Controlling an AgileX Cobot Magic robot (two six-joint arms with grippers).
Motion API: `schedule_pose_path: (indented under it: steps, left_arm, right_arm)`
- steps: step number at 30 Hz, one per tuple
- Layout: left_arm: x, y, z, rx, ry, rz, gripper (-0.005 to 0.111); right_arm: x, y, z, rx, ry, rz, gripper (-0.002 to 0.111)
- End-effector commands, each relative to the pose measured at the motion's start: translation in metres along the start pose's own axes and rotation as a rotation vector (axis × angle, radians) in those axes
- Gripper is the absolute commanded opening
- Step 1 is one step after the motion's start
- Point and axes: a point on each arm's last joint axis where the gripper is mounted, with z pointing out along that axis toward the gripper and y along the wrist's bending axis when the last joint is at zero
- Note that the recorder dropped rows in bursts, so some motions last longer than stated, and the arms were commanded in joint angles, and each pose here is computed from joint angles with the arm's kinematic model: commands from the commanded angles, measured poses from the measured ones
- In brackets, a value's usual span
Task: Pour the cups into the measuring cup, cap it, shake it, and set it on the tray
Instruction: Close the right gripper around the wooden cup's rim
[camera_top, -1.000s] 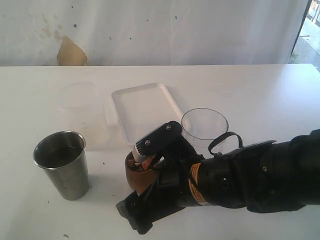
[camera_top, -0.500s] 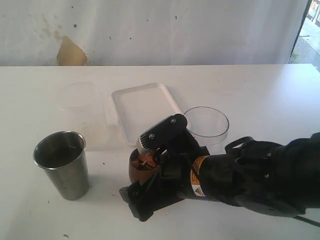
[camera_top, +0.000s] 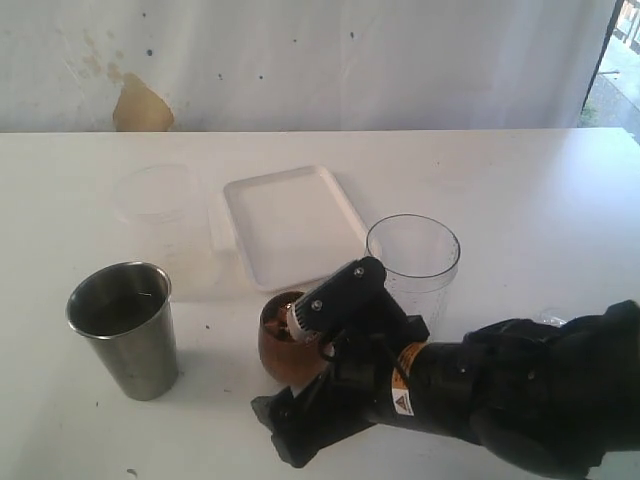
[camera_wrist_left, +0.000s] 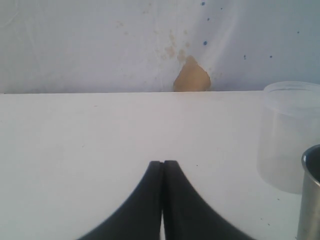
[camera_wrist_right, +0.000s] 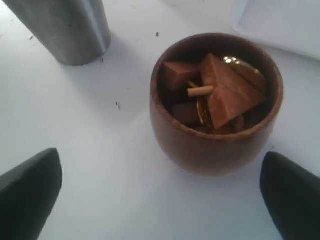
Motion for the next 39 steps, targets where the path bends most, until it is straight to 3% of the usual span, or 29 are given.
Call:
schedule_pose_path:
  steps: [1, 9, 15, 25, 39]
  left_arm:
    - [0.001, 0.0, 0.0, 0.002, -0.01, 0.003, 0.0]
    - [0.001, 0.0, 0.0, 0.002, -0.01, 0.003, 0.0]
    - [0.001, 0.0, 0.0, 0.002, -0.01, 0.003, 0.0]
    - [0.001, 0.0, 0.0, 0.002, -0.01, 0.003, 0.0]
    - [0.001, 0.0, 0.0, 0.002, -0.01, 0.003, 0.0]
  right_arm:
    - [0.013, 0.0, 0.016, -0.027, -0.016, -0.003, 0.105]
    - [0.016, 0.0, 0.024, -0.039, -0.055, -0.063, 0.105]
    - [0.011, -0.006, 0.023, 0.028, -0.103, -0.085, 0.105]
    - [0.01, -0.022, 0.031, 0.179, -0.243, 0.127, 0.105]
    - [0.012, -0.025, 0.04, 0.187, -0.321, 0.108, 0.105]
